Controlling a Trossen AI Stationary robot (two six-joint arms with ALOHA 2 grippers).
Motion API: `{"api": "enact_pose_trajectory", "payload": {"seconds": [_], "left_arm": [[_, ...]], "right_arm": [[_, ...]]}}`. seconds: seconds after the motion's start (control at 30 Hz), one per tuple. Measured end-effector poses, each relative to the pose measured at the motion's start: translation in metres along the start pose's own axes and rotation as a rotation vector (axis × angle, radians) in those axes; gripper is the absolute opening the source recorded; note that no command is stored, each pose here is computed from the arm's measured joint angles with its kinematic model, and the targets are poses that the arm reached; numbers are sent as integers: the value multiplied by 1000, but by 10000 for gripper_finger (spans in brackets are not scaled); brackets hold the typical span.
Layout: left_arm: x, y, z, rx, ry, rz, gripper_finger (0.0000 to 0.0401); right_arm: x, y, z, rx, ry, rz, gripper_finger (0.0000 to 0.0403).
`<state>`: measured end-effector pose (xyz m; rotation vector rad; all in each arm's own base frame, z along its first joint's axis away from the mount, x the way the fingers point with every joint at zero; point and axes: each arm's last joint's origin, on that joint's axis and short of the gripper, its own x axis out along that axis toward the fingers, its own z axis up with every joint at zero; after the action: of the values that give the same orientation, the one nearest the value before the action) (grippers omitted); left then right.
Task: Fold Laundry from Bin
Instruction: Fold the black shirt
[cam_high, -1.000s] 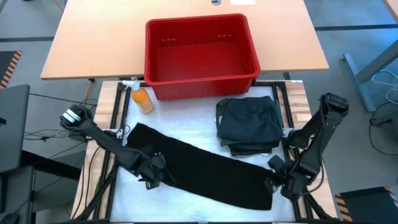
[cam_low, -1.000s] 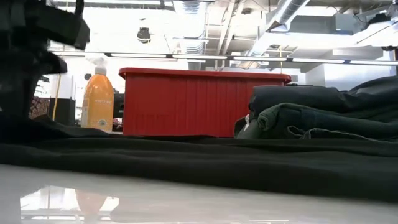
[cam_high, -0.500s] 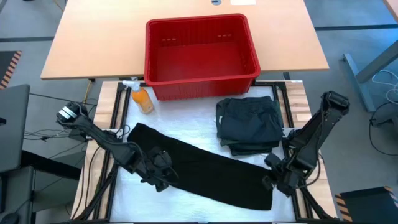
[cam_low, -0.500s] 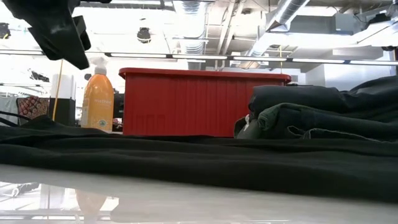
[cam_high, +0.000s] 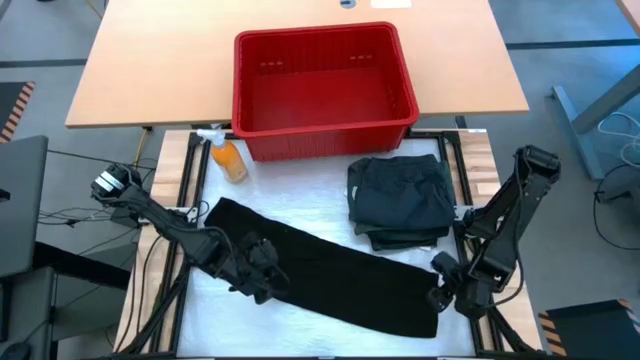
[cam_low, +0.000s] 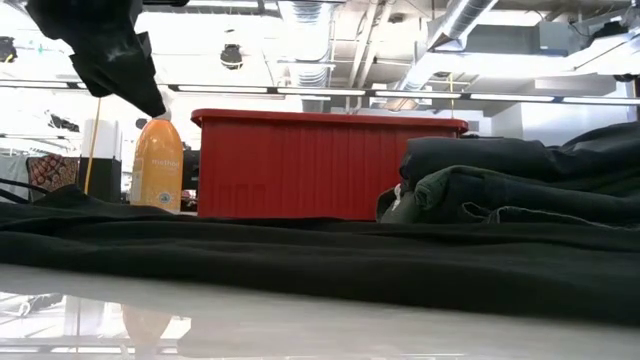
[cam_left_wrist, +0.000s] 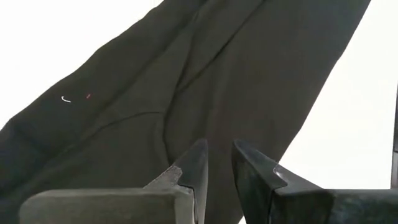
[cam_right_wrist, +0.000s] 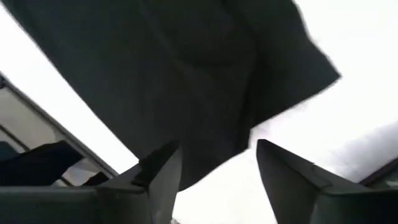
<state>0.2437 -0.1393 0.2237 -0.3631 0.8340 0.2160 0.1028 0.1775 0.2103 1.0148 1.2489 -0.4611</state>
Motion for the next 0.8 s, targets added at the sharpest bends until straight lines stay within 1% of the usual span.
{"api": "enact_pose_trajectory", "payload": {"seconds": [0.07, 0.17, 0.33, 0.43, 0.5, 0.57, 0.7, 0.73, 0.8], "left_arm": [[0, 0, 0, -1, 2, -1, 62], [0, 0, 0, 1, 5, -4, 62], [0, 0, 0, 1, 6, -4, 62], [0, 0, 0, 1, 6, -4, 62], [0, 0, 0, 2, 8, -3, 62], [0, 0, 0, 3, 8, -3, 62], [0, 0, 0, 2, 7, -3, 62], [0, 0, 0, 2, 7, -3, 62], [0, 0, 0, 2, 7, -3, 62]], "right_arm": [[3, 2, -1, -8, 3, 8, 248], [9, 3, -3, -31, -4, -15, 246], [23, 4, -6, -57, -19, -67, 228], [29, 6, -7, -74, -20, -74, 207], [32, 7, -9, -83, -13, -79, 182], [34, 8, -10, -99, -3, -77, 145], [35, 8, -10, -119, -1, -75, 41], [35, 8, -10, -119, -2, -75, 24], [32, 8, -10, -120, 9, -68, 19]]}}
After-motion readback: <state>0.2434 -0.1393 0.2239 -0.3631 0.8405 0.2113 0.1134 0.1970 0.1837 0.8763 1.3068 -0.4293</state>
